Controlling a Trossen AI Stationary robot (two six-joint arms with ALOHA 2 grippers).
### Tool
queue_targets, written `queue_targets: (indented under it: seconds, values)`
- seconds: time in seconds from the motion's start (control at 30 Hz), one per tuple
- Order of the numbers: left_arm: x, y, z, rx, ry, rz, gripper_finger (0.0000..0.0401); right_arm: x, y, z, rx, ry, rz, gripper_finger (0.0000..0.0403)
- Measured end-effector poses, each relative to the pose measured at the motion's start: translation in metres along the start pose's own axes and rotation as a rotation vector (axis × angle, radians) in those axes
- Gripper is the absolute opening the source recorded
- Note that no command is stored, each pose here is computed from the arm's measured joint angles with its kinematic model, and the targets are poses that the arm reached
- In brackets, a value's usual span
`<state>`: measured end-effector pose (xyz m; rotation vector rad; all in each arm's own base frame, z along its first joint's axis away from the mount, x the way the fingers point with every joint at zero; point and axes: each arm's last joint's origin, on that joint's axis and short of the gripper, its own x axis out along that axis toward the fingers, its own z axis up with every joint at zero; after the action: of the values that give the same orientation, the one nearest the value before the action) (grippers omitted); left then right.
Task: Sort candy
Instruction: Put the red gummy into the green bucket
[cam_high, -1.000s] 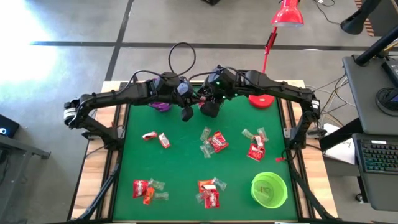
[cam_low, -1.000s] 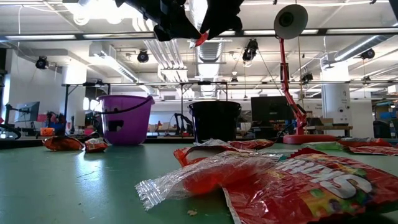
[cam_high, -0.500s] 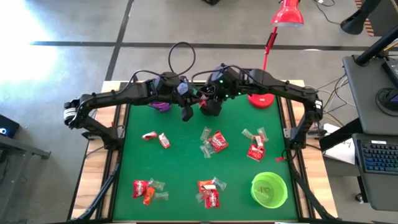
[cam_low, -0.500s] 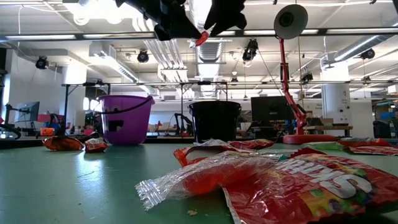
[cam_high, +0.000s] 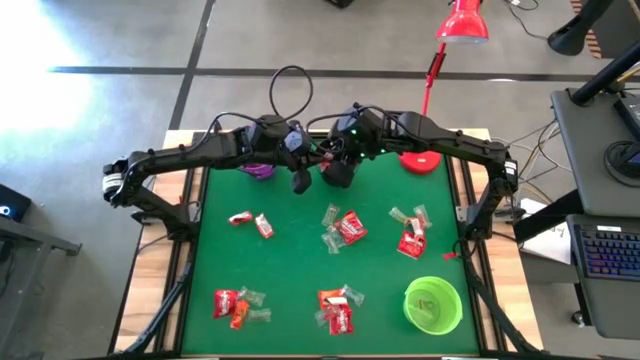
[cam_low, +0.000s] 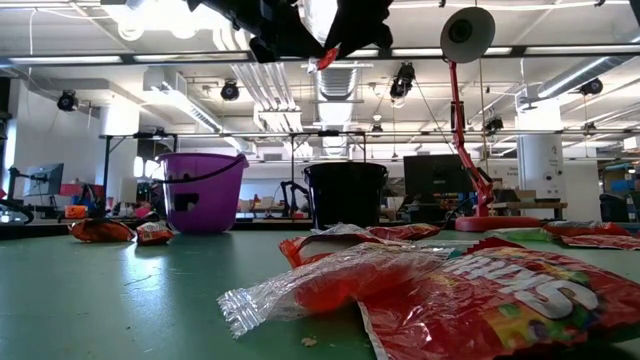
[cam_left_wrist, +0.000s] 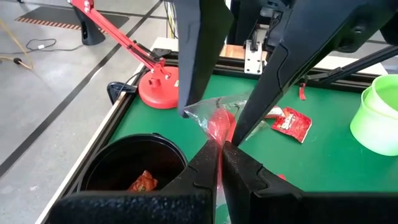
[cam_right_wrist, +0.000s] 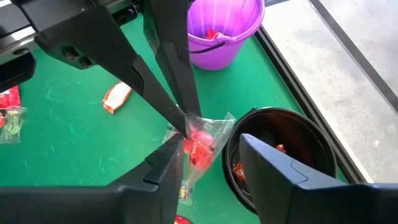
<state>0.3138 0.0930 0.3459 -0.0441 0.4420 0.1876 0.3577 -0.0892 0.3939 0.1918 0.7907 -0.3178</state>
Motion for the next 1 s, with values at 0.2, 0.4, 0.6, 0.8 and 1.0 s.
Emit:
queue_targets:
  seconds: [0.2, 0.4, 0.6, 0.8, 1.0]
  values:
    - [-0.0002, 0.0002, 0.0012, 0.001, -0.012, 0.003, 0.0000, 0.0016, 0.0002, -0.0008, 0.000, 0.002, 0.002, 0.0076]
    - [-0.0002, 0.0003, 0.0012, 0.001, -0.012, 0.004, 0.0000, 0.0011, 0.0004, -0.0003, 0.021, -0.001, 0.004, 0.0015]
    - [-0.0006, 0.0002, 0.0015, 0.001, -0.015, 0.004, 0.0000, 0.0001, 0.0004, 0.0006, 0.020, -0.008, 0.003, 0.0010]
    - [-0.0005, 0.0000, 0.0016, 0.001, -0.015, 0.001, 0.0000, -0.0004, 0.0003, -0.0003, 0.019, 0.004, 0.001, 0.0009]
    - [-0.0031, -0.0015, 0.0004, 0.003, 0.002, -0.032, 0.0026, -0.0008, -0.0009, -0.0034, 0.025, 0.036, -0.013, 0.0009]
